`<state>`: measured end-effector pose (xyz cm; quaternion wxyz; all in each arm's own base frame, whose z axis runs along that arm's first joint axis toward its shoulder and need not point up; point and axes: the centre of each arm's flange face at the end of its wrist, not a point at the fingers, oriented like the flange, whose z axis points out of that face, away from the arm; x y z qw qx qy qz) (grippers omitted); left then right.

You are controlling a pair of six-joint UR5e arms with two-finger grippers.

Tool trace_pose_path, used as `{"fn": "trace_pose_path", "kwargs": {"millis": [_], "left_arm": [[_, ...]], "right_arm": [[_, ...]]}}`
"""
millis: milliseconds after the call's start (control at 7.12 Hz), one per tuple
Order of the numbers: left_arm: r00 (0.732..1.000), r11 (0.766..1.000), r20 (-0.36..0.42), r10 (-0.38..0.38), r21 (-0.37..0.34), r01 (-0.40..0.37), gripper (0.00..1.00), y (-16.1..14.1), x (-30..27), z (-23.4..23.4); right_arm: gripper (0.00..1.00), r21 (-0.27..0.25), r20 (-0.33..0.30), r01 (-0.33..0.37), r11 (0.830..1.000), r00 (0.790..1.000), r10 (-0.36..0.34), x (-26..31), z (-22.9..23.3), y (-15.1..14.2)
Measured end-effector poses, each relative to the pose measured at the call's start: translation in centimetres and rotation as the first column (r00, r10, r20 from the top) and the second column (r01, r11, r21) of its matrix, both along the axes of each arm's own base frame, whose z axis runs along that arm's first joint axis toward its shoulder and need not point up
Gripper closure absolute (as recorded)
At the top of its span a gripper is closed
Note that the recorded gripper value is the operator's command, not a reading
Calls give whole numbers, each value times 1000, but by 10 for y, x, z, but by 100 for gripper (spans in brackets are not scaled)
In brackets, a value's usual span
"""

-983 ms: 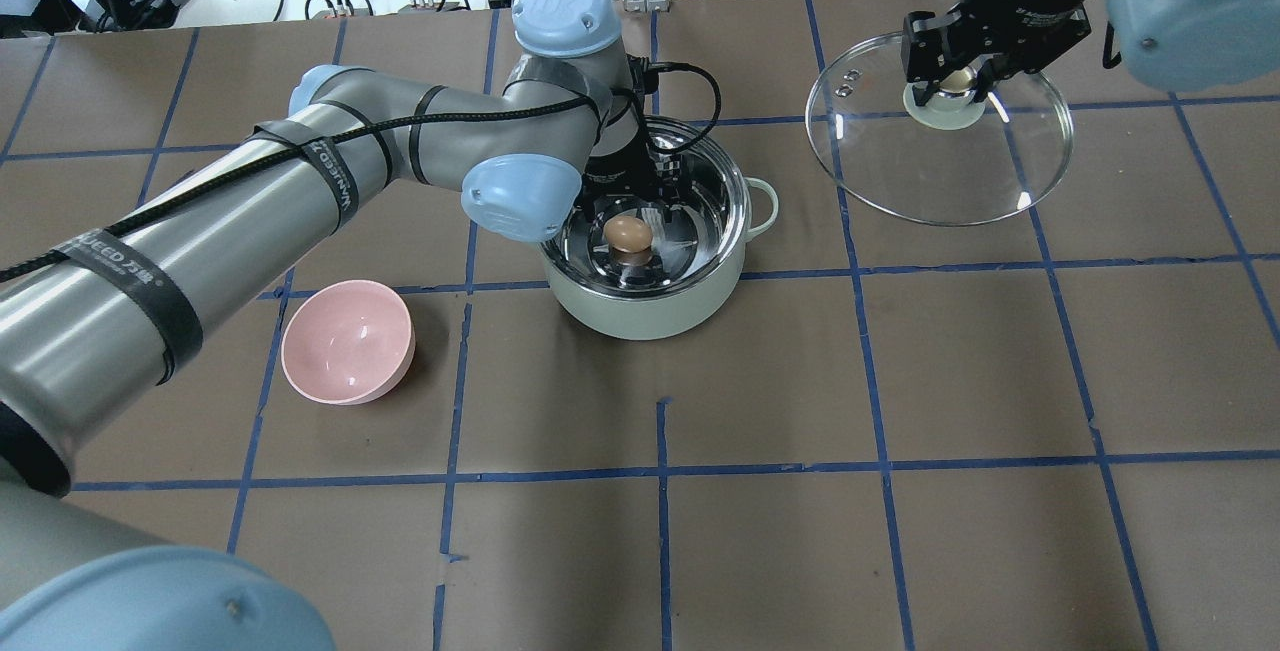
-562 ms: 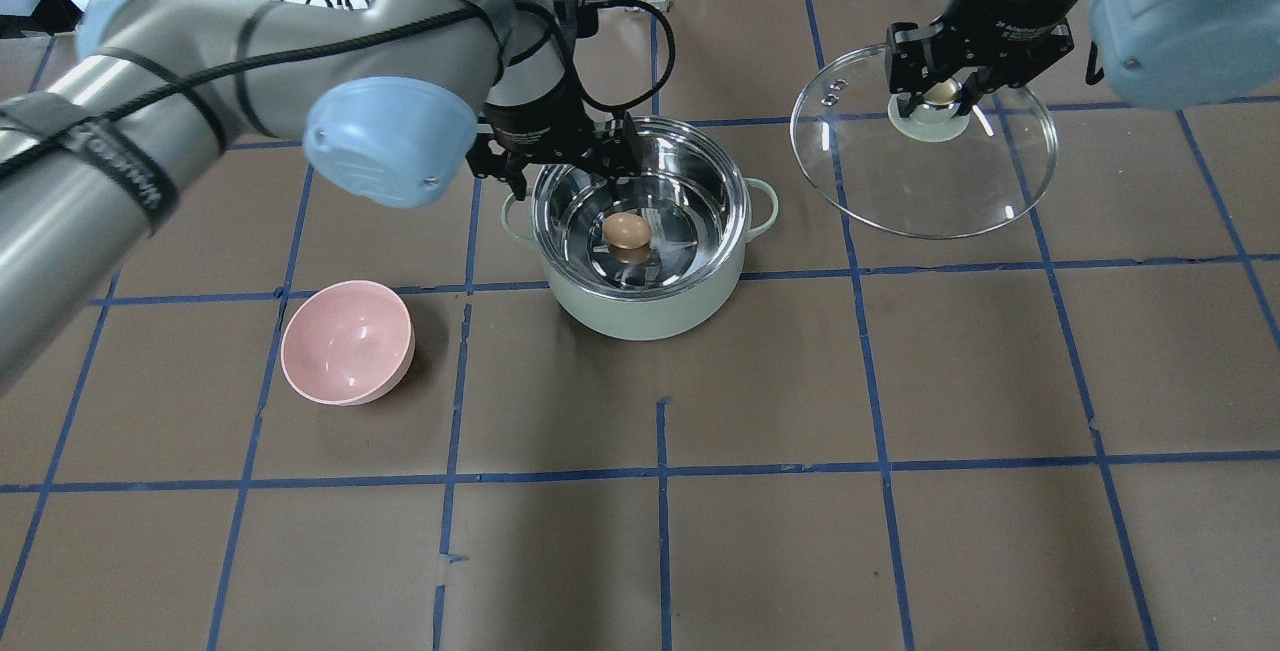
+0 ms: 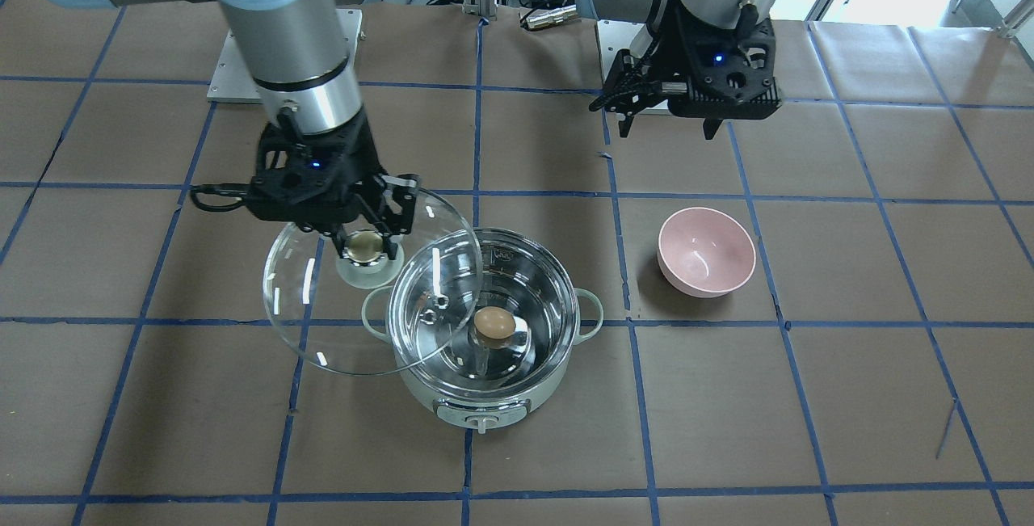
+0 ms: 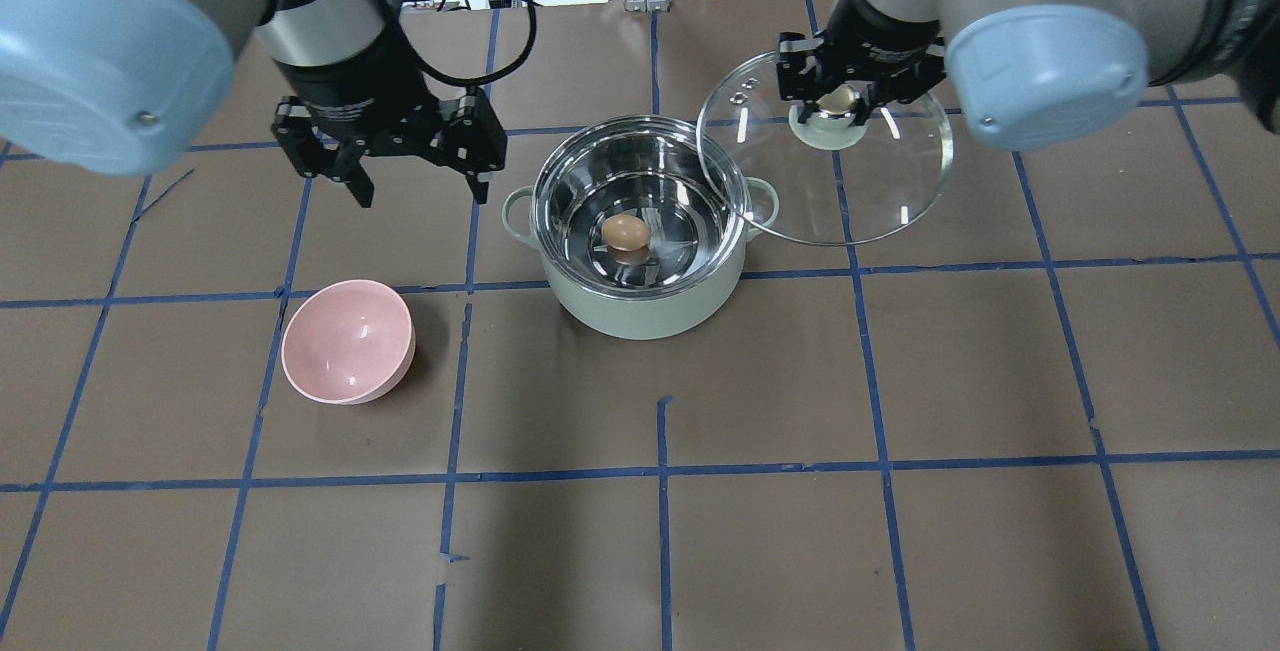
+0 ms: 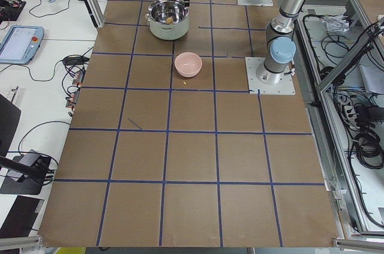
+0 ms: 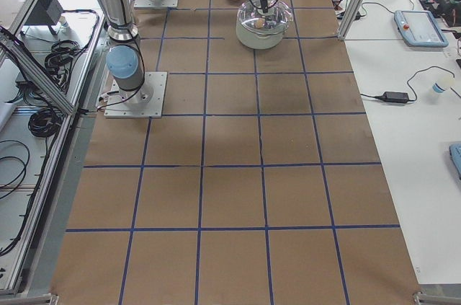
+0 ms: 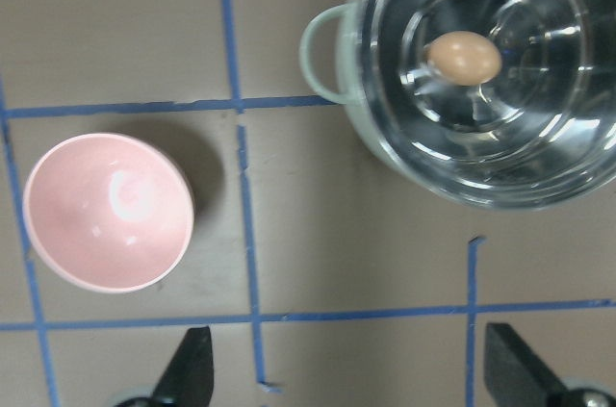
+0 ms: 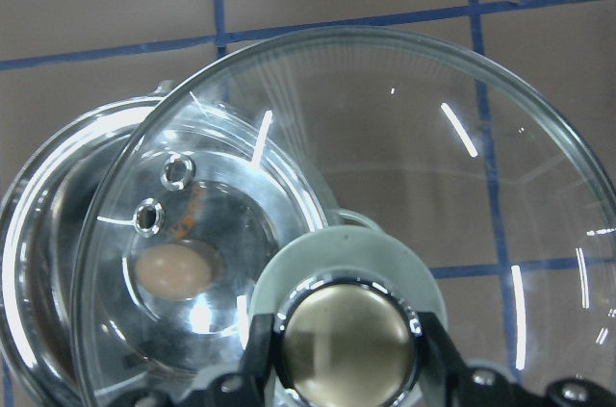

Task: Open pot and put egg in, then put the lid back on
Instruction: 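Carry the glass lid back over the pot with the right gripper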

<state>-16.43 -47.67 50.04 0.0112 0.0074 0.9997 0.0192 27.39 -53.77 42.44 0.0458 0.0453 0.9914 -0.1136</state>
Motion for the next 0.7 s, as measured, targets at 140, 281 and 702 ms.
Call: {"fn": "trace_pose_path", "kwargs": {"millis": [140,281,702], "left_arm": [[1000,1000,9,1,-18,-1,0,-1,8,-1],[1000,999,11,6,-38,-5,0,-3,11,-4],[1000,996,3,4,-88,-4,0,-7,12,-4]], "right_arm": [[68,-12,13,27,1000,1000,-27,37,-20,2],[68,-13,26,50,999,998,-50,65,-36,3],[68,-2,42,75,997,996,-75,107,-62,2]]}}
